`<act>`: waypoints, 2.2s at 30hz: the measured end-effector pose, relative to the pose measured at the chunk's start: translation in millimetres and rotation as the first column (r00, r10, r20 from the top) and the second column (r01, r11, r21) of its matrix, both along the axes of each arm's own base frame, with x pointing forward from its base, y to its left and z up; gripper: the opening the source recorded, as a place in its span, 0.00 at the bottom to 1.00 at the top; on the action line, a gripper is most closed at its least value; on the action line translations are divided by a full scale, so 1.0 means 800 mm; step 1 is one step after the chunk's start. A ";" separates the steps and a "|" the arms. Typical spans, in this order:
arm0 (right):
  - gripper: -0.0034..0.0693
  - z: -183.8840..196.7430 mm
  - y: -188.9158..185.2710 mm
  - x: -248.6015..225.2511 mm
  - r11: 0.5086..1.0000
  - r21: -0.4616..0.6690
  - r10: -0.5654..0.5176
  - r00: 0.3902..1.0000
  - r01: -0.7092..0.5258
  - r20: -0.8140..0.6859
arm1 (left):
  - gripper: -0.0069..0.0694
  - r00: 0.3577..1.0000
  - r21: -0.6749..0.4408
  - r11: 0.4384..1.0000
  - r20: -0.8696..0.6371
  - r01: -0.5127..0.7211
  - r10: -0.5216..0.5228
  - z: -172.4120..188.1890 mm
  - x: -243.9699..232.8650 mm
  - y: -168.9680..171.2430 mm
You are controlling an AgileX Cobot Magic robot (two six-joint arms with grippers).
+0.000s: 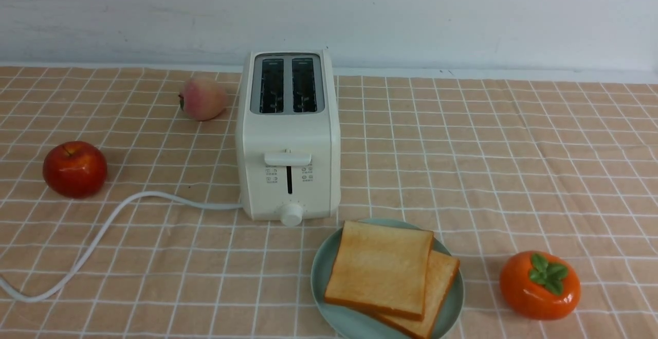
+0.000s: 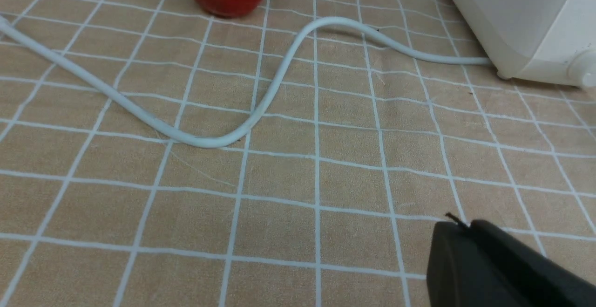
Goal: Take toasted bread from bread machine on light coffee tablecloth place on plate.
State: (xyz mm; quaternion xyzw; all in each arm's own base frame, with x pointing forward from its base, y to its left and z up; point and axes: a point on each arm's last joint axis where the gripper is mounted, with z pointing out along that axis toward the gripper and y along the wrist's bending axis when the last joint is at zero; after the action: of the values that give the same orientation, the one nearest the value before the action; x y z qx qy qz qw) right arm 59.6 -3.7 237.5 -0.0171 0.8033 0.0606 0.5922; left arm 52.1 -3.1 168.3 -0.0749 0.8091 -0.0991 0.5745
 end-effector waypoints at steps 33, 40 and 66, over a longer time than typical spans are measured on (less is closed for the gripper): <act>0.13 -0.003 0.001 -0.002 0.999 0.040 -0.009 1.000 0.010 -0.028 | 0.16 1.000 0.000 1.000 0.000 0.000 0.000 0.000 0.000 0.000; 0.15 -0.010 0.008 -0.014 0.984 0.176 -0.011 0.996 0.028 -0.094 | 0.16 1.000 0.000 1.000 0.000 0.000 0.000 0.000 0.000 0.000; 0.19 -0.080 0.002 -0.009 0.985 -0.135 -0.107 0.994 0.107 0.005 | 0.19 1.000 0.000 1.000 0.000 0.000 0.000 0.000 0.000 0.000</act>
State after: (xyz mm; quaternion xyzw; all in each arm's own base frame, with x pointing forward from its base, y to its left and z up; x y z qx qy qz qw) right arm 52.2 -1.8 173.9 -0.0142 0.8059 -0.0259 0.5913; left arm 52.1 -3.1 168.2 -0.0749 0.8091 -0.0991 0.5744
